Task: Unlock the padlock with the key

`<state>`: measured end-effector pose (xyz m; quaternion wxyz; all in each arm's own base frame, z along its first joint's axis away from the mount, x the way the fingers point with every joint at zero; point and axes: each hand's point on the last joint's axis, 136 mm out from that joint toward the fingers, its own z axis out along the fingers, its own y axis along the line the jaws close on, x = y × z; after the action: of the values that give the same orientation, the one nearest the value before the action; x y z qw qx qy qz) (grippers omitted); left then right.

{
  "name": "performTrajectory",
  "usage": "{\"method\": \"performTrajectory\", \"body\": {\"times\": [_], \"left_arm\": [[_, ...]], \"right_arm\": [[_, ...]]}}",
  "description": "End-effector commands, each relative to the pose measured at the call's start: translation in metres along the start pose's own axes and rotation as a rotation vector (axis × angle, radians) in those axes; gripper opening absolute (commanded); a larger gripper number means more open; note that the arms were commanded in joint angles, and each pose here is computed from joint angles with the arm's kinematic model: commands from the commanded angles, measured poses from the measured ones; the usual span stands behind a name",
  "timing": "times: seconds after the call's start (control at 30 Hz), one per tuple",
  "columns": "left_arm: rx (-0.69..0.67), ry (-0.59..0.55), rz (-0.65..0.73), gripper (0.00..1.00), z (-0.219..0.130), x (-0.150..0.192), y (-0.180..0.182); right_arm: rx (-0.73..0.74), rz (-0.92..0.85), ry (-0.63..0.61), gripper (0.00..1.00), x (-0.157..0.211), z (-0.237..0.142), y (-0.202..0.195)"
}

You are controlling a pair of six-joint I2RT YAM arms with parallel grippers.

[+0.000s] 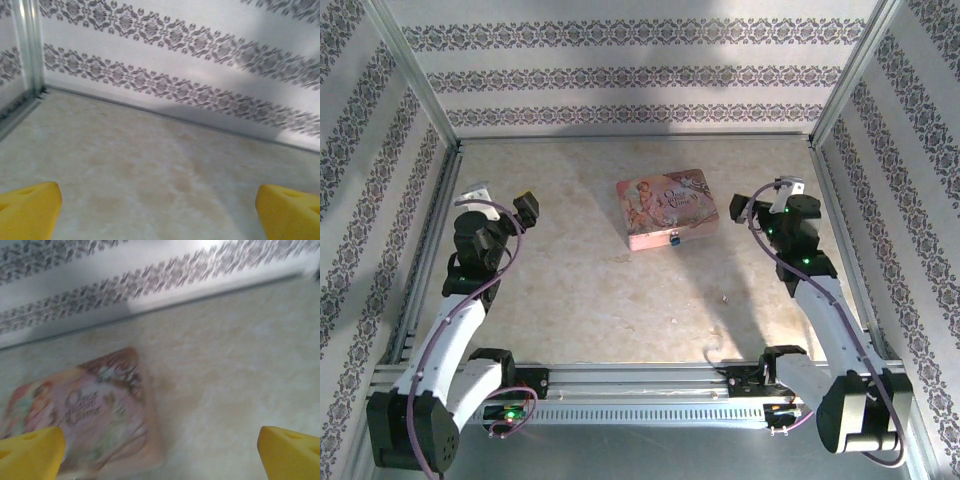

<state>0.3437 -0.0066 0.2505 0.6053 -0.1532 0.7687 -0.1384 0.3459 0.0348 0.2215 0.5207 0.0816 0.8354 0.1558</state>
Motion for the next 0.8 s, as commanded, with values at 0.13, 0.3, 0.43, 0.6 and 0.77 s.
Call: {"method": "performTrajectory", "body": {"times": [0.13, 0.3, 0.43, 0.6, 0.77], "left_arm": [[0.137, 0.547, -0.315, 1.00, -0.043, 0.107, -0.034], [0.238, 0.612, -0.366, 1.00, -0.061, 0.134, -0.066], [0.325, 0.681, -0.354, 1.00, -0.064, 0.160, -0.104], [0.430, 0.759, -0.276, 0.99, -0.064, 0.187, -0.165], [0.483, 0.768, -0.199, 1.00, -0.057, 0.206, -0.211]], "right_arm": [[-0.085, 0.231, 0.353, 0.99, 0.080, -0.042, 0.027], [-0.022, 0.183, 0.468, 0.98, 0.121, -0.066, 0.023], [-0.007, 0.179, 0.528, 0.98, 0.143, -0.067, 0.019], [-0.011, 0.183, 0.508, 0.99, 0.143, -0.055, 0.022], [0.001, 0.158, 0.532, 0.98, 0.143, -0.048, 0.026]]}}
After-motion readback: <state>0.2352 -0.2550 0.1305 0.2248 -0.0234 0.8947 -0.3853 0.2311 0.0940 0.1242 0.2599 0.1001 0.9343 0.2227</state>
